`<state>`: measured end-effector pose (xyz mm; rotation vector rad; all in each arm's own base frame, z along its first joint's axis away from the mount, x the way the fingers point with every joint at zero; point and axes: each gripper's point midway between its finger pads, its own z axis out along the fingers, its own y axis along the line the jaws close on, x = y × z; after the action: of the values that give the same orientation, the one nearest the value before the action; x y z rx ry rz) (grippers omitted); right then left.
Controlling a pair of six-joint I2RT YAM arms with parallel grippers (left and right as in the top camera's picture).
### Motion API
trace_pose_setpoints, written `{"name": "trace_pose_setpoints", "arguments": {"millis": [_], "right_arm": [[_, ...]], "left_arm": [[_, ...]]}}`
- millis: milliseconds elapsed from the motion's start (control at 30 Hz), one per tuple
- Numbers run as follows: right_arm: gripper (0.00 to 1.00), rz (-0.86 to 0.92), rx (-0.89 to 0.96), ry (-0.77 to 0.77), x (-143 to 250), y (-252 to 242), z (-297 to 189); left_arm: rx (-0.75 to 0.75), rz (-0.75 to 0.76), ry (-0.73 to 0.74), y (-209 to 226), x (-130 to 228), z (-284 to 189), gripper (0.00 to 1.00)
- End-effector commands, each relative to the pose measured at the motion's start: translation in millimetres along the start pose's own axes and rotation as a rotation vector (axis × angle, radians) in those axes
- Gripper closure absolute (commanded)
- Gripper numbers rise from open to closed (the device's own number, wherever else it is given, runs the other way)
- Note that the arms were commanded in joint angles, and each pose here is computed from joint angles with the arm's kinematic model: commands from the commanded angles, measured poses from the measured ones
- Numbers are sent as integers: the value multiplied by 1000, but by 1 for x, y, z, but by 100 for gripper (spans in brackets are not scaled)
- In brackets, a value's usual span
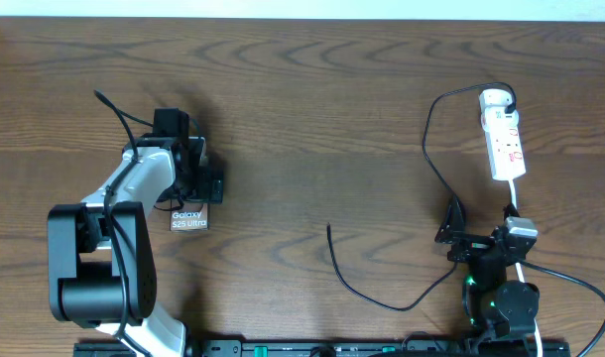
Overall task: Plug charger to phone and switch on socket
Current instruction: 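Lower the left gripper onto the phone's bottom edge, then close the left gripper on the phone's bottom edge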
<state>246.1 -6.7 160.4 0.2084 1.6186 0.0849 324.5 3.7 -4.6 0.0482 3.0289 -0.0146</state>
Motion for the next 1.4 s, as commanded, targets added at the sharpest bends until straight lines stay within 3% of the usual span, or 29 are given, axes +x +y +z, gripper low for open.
{"name": "trace_pose_setpoints", "arguments": {"millis": [0, 700, 867, 1367], "right_arm": [[1, -14, 6, -1, 0, -2, 0], [1, -14, 6, -1, 0, -2, 0], [1, -14, 6, -1, 0, -2, 0], [1, -14, 6, -1, 0, -2, 0]], "left_arm": [[34, 27, 85, -6, 25, 17, 2], [36, 26, 65, -6, 20, 17, 0], [35, 27, 50, -6, 17, 18, 11], [27, 27, 45, -4, 15, 18, 12]]}}
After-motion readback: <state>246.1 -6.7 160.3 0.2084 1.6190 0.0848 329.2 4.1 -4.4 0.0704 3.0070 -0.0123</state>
